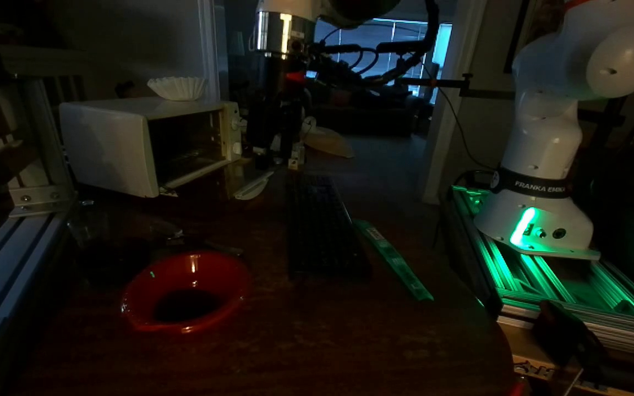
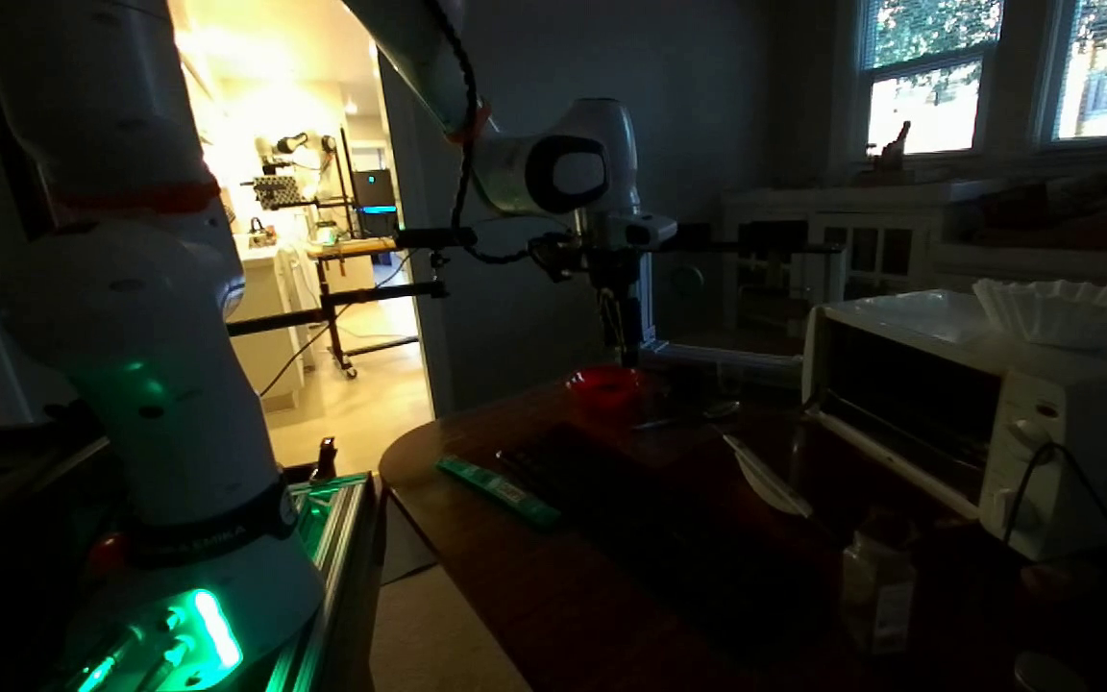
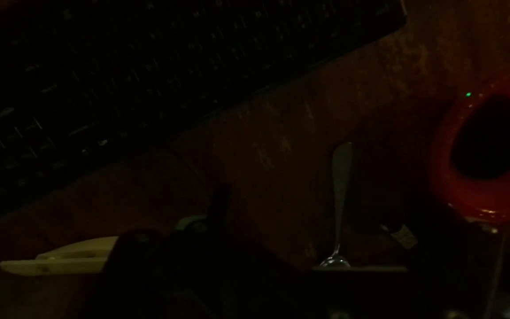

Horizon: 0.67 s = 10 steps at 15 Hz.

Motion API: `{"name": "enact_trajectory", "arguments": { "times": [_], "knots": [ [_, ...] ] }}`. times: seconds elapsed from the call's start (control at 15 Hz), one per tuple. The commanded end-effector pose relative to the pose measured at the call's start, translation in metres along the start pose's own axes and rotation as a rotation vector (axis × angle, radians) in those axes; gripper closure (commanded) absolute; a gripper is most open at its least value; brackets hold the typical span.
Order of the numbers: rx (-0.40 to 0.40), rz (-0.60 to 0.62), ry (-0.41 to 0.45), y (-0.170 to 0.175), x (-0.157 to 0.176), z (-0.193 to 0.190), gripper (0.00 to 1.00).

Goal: Put the silver spoon in the red bowl.

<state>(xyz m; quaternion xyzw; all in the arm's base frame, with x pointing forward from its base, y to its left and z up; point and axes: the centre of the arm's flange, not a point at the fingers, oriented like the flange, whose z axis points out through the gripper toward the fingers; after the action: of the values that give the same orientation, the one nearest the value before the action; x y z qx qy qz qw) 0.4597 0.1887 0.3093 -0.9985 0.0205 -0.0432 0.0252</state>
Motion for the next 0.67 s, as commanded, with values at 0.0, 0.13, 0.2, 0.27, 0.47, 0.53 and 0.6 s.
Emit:
{"name": "enact_trajectory", "arguments": {
  "times": [0.0,0.13,0.2,0.27,0.47,0.53,0.6],
  "knots": [
    [-0.064,0.114,0.063,-0.016,0.024,0.033,0.00],
    [-0.098,0.157,0.087,-0.020,0.030,0.045,0.00],
    [-0.115,0.181,0.096,-0.024,0.033,0.051,0.00],
    [-0.123,0.198,0.100,-0.029,0.036,0.056,0.00],
    [-0.107,0.216,0.109,-0.049,0.042,0.068,0.00],
    [-0.098,0.216,0.109,-0.055,0.044,0.072,0.00],
    [-0.089,0.214,0.109,-0.061,0.046,0.076,0.00]
  ]
}}
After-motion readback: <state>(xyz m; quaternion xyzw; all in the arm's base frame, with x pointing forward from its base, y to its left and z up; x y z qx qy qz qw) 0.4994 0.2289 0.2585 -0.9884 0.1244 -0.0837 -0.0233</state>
